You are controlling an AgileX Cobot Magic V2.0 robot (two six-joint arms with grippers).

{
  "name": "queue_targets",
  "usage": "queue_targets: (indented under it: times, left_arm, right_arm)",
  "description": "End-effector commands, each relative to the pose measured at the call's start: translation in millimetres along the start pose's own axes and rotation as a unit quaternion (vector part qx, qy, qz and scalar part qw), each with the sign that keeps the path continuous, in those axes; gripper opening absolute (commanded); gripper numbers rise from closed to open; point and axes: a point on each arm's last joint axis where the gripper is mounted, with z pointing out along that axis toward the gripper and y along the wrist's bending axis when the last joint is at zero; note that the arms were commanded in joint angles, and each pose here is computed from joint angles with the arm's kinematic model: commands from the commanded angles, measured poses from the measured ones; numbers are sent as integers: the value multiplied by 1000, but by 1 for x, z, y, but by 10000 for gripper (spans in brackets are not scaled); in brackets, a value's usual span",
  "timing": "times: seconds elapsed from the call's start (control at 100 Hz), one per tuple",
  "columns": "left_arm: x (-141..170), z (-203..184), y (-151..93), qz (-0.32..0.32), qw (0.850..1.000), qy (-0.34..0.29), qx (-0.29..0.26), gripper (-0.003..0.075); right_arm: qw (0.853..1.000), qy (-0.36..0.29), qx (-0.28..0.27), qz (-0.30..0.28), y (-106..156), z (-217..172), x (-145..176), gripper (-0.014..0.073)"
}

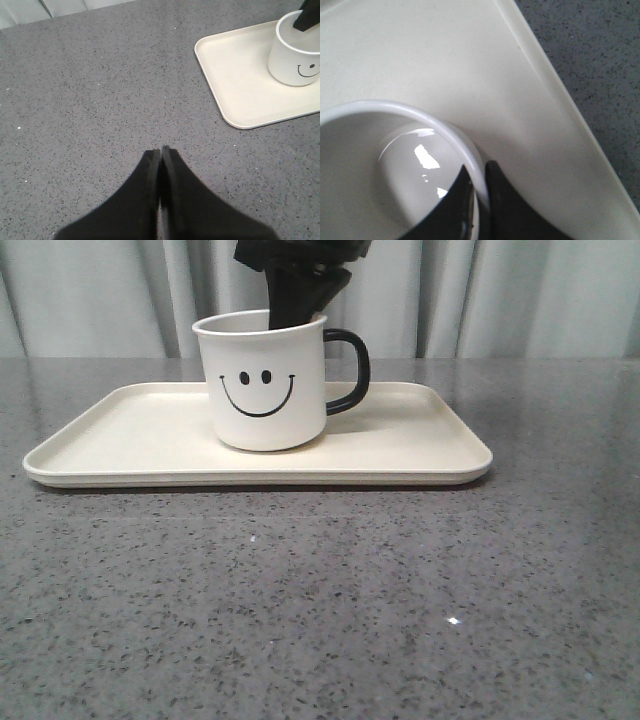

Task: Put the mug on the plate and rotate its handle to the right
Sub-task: 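Open the right gripper and lift it away from the mug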

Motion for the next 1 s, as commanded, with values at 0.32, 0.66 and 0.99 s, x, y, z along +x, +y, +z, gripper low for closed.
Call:
queue_targets:
  times: [0.32, 0.66, 0.99]
  left_arm:
    - [-6, -2, 0, -4, 1000, -19, 2, -20]
    - [-6, -2, 0, -4, 1000, -19, 2, -20]
    - [-6, -2, 0, -4, 1000, -19, 2, -20]
  right_arm:
    - [1000, -1, -4, -6, 6, -34, 0, 60]
    - [1000, -1, -4, -6, 6, -34, 0, 84]
    - [1000, -9, 0, -8, 8, -43, -1, 178]
